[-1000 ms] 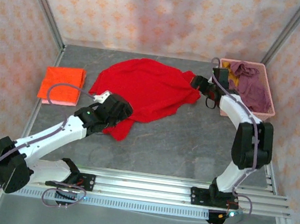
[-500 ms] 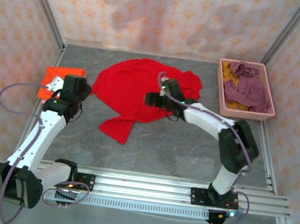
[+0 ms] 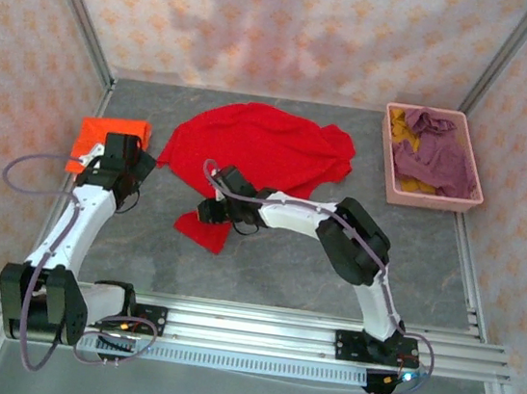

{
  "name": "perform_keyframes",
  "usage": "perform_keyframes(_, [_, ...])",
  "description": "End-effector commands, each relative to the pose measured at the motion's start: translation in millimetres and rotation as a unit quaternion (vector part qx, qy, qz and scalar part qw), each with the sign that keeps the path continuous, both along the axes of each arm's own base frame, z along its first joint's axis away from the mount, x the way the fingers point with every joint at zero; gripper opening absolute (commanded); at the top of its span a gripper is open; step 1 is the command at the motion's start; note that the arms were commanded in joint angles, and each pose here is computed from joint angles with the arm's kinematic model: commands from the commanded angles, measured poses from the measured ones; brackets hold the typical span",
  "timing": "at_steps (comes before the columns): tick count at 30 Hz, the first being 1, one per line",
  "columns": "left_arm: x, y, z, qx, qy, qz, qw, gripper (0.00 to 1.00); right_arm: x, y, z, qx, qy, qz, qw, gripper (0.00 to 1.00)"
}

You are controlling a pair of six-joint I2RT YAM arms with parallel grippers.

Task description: Fold and stack the t-shirts

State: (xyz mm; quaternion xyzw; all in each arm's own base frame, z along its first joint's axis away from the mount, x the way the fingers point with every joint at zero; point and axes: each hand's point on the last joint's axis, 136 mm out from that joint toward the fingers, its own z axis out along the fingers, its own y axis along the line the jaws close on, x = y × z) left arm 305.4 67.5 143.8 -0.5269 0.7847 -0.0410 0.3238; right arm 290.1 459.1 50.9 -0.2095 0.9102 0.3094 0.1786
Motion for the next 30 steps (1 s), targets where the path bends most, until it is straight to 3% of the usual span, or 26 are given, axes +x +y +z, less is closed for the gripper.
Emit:
perform_keyframes(1, [6.7,-2.9,-7.3,-0.017,-0.004,0.0,1.0,1.0,0.9,-32.6,-22.4,-0.045,0.031,-0.036,0.998,0.33])
perform_keyframes(6, [18.8,-15.3,-18.4,-0.028,0.001,-0.013,1.0,0.99,1.2,-98.6,-40.8,-0.076,0.066,-0.109,0.989,0.25])
perform_keyframes(14, [39.0,-53.4,-52.2,-0.063,0.02,-0.014,0.998,0.74,1.6,-178.5,-50.9,-0.094,0.083,-0.206,0.97,0.22])
perform_keyframes(24, [56.8,-98.9,-93.0,-0.164,-0.002,0.019,0.986,0.59,5.5,-173.8,-48.6,-0.07,0.09,-0.214,0.97,0.22])
perform_keyframes(30, [69.8,-100.4,-111.4,-0.178,0.002,0.041,0.983,0.5,5.1,-172.7,-48.5,-0.069,0.092,-0.213,0.97,0.22])
